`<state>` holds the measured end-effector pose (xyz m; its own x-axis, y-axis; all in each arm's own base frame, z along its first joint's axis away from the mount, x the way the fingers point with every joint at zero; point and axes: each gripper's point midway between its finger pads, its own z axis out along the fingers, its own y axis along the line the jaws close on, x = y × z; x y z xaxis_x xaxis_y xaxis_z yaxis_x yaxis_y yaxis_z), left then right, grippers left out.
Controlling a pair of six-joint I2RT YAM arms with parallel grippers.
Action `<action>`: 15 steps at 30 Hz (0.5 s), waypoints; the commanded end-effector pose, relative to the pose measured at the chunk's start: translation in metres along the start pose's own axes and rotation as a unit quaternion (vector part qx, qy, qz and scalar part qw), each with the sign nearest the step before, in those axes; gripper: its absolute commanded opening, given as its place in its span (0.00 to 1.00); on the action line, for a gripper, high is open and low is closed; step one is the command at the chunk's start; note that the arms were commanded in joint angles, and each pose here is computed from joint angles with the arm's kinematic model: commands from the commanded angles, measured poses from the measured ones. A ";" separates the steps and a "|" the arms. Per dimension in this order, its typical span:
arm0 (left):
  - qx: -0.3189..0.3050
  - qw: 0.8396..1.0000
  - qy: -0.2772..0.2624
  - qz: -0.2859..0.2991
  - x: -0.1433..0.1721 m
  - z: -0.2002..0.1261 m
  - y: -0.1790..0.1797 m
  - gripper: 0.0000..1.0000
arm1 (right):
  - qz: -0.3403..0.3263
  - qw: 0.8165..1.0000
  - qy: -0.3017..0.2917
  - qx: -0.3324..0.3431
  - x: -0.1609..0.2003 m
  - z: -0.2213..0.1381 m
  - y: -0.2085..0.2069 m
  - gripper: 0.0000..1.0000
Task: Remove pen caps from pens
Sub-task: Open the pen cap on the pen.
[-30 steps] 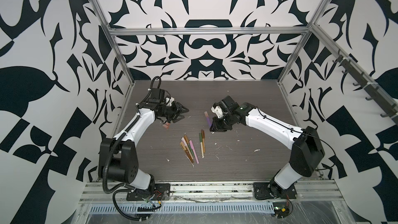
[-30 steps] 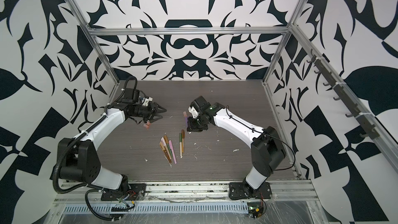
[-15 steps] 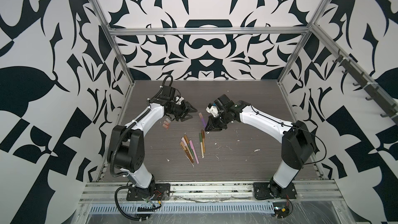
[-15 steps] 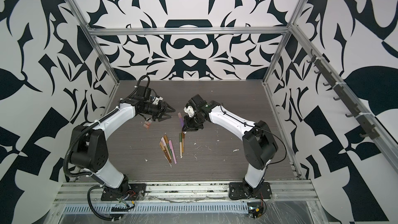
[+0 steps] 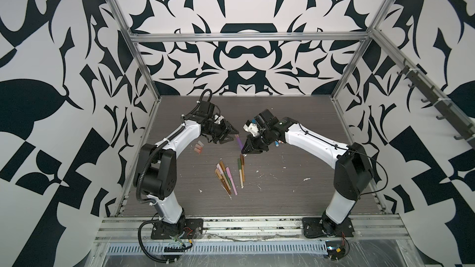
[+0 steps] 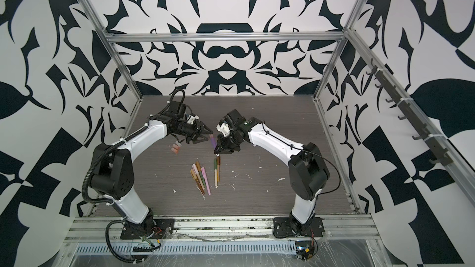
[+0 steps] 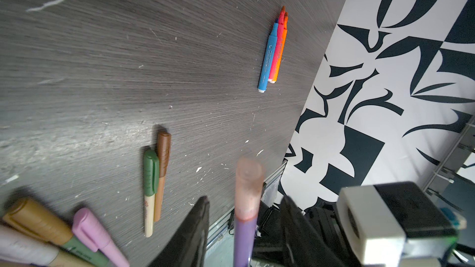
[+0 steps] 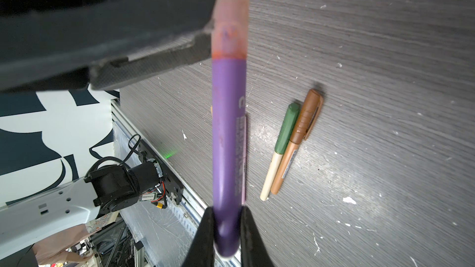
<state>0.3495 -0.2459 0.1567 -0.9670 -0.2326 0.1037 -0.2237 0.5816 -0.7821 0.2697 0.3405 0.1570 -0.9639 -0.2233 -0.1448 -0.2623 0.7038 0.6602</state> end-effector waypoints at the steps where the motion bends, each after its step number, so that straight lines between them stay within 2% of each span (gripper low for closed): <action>1: -0.007 1.000 0.000 0.001 -0.003 0.000 -0.002 0.44 | -0.026 0.999 -0.016 -0.033 -0.010 -0.012 0.023 0.00; 3: -0.007 1.000 0.000 0.001 -0.005 0.001 -0.003 0.42 | -0.026 0.999 -0.013 -0.039 -0.010 -0.011 0.025 0.00; 9: -0.008 1.000 0.003 0.003 -0.008 0.003 -0.004 0.29 | -0.031 0.998 -0.016 -0.045 -0.010 -0.013 0.029 0.00; 15: -0.008 1.000 0.005 0.005 -0.008 0.003 -0.004 0.23 | -0.031 0.998 -0.021 -0.047 -0.012 -0.014 0.030 0.00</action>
<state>0.3580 -0.2482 0.1552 -0.9687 -0.2273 0.0999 -0.2186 0.5900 -0.7772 0.2688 0.3470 0.1636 -0.9602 -0.2350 -0.1511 -0.2727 0.6704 0.6901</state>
